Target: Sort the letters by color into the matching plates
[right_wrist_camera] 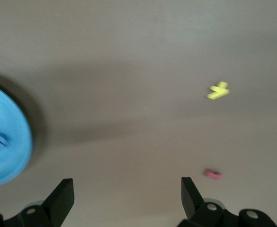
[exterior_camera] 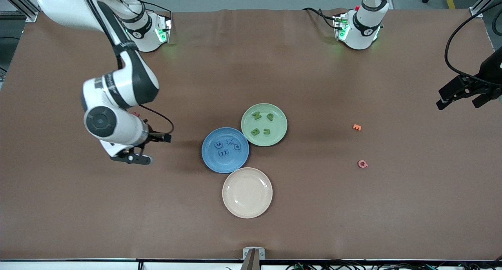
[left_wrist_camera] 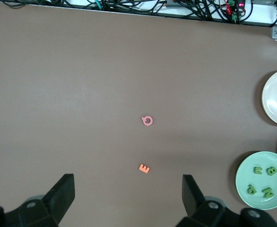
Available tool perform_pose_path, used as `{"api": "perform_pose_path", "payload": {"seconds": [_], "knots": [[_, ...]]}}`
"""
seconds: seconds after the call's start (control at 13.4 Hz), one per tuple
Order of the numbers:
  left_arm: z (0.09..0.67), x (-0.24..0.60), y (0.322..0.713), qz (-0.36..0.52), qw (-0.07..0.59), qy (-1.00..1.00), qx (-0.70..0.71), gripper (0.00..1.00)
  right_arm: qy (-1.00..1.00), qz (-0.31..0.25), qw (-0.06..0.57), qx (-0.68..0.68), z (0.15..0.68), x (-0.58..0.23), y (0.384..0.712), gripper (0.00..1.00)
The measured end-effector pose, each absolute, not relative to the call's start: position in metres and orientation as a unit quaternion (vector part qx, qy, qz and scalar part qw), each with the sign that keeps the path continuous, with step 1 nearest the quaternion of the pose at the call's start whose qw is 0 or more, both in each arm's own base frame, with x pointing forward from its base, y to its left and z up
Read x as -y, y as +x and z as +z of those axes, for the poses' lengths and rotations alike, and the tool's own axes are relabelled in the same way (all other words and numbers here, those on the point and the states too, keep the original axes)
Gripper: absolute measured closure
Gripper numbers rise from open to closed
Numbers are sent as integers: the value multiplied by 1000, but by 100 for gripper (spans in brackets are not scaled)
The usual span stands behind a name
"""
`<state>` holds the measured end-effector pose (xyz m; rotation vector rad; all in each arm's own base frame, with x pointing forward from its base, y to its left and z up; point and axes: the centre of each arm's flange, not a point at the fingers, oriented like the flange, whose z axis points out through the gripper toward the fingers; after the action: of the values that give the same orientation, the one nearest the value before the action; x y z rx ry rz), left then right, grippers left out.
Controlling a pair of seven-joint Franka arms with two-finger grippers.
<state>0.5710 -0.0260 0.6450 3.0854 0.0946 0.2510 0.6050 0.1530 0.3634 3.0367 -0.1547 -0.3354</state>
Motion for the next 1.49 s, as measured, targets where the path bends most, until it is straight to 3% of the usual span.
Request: {"api": "perform_pose_path", "payload": {"seconds": [0.45, 0.9, 1.49], "knots": [[645, 26, 571, 81, 22, 996, -31, 0, 991, -122, 46, 6, 459, -87, 580, 0], [645, 26, 571, 81, 22, 996, -30, 0, 993, -114, 26, -12, 532, -1, 589, 0], [645, 26, 571, 81, 22, 996, -30, 0, 998, -64, 8, -16, 595, -10, 593, 0]]}}
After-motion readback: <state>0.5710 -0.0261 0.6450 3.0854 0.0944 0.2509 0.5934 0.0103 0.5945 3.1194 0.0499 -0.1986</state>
